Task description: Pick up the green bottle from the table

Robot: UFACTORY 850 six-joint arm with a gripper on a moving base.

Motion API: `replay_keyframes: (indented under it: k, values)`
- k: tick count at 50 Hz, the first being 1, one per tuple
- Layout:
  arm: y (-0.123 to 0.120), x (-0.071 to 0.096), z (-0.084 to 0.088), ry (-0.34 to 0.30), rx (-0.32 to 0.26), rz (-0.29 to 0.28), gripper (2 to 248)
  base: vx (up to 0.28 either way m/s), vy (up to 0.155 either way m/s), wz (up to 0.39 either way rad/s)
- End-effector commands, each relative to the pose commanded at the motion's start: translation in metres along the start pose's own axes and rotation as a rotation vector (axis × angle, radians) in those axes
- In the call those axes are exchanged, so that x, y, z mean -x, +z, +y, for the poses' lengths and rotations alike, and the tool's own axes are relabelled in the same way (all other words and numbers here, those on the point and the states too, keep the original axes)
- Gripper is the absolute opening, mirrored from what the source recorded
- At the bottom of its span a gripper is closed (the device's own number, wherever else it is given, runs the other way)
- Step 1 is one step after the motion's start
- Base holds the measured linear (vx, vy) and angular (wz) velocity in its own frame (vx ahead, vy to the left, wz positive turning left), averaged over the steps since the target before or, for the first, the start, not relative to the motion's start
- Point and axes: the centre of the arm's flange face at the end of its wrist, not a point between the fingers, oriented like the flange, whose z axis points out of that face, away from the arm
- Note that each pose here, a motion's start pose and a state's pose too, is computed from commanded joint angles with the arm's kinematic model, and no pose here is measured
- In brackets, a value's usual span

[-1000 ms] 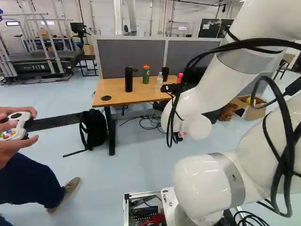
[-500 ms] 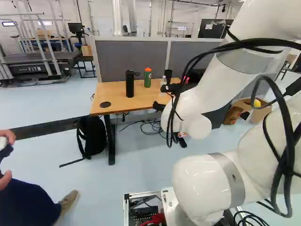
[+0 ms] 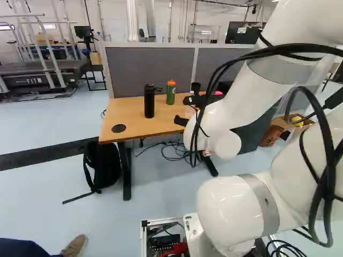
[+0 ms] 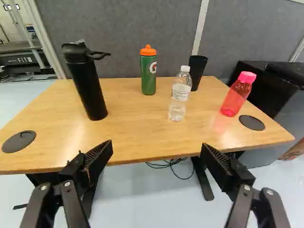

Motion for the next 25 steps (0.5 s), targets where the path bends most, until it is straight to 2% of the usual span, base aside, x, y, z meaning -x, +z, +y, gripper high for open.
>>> replay_keyframes:
  k: [25]
  values:
    - [0.0,0.0,0.0,0.0,0.0,0.0,247,0.196,0.034,-0.023]
